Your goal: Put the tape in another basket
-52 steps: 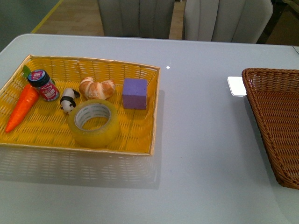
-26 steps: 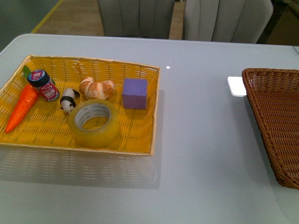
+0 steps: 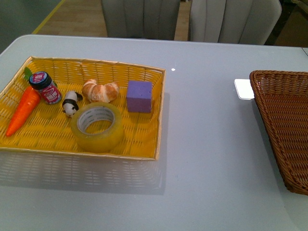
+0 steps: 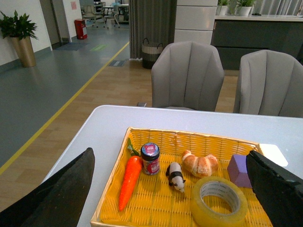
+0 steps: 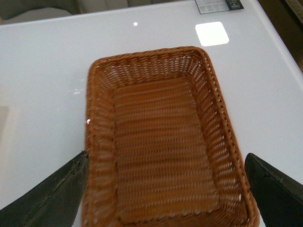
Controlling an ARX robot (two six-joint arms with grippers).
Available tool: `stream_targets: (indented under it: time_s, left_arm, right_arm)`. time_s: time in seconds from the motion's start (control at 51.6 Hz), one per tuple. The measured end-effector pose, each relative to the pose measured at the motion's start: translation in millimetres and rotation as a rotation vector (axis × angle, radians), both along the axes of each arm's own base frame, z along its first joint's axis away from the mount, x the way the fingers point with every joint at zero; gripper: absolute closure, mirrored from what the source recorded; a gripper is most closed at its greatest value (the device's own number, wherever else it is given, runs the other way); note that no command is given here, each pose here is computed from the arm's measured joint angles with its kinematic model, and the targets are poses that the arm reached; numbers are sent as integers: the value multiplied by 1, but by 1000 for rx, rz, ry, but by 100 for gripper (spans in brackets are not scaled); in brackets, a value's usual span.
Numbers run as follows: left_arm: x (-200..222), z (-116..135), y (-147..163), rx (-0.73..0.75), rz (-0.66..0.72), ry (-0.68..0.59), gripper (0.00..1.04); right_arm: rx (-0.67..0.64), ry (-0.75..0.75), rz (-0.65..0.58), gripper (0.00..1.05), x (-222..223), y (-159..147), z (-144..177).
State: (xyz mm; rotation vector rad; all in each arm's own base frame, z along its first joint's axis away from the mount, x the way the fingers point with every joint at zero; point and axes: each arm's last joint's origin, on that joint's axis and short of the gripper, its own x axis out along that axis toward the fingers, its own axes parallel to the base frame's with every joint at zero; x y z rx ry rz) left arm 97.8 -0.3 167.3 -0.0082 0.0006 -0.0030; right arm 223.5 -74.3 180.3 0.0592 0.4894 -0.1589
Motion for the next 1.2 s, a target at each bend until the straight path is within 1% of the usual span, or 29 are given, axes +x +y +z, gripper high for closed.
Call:
stream_targets:
  time_s: [0.097,0.174,0.252,0.291,0.504,0.523,0.581,0.601,0.64,0.678,0.736,0.775,0.814,0.911,1.085,1.202]
  left_arm:
    - [0,0,0,0,0,0,9]
    - [0,0,0,0,0,0,9]
    - [0,0,0,0,0,0,9]
    - [0,0,0,0,0,0,9]
    - [0,0,0,0,0,0,9]
    - [0,0,0,0,0,0,9]
    - [0,0,0,0,0,0,9]
    - [0,0,0,0,0,0,9]
    - [0,0,0,0,0,0,9]
    - [0,0,0,0,0,0,9]
    - [0,0,0,0,0,0,9]
    - [0,0,0,0,0,0,9]
    - [0,0,0,0,0,0,9]
    - [0,0,0,0,0,0,9]
    - [0,0,0,0,0,0,9]
    - [0,0,0,0,0,0,9]
  right_arm:
    - [-43,55,-16,9,37,-22,-16]
    - [-54,104,-26,9,59,-37,-31]
    - [-78,179,-50,9,88,-61,-54]
    - [-67,211,-62,9,101,-74,-66]
    - [-77,313,-72,9,133,-108,-103]
    - [16,471,26,49,147,-121,-161]
    - [65,492,30,63,143,-114,-165]
    - [71,492,33,65,142,-113,-166]
    - [100,497,37,72,139,-108,-168]
    - [131,500,49,81,136,-100,-169]
    - [151,497,56,87,135,-92,-168]
    - [169,483,71,95,134,-81,-166]
    - [176,469,82,100,135,-71,-162]
    - [190,436,121,102,139,-42,-154]
    - [215,450,203,102,141,7,-160]
    - [209,454,238,102,144,29,-162]
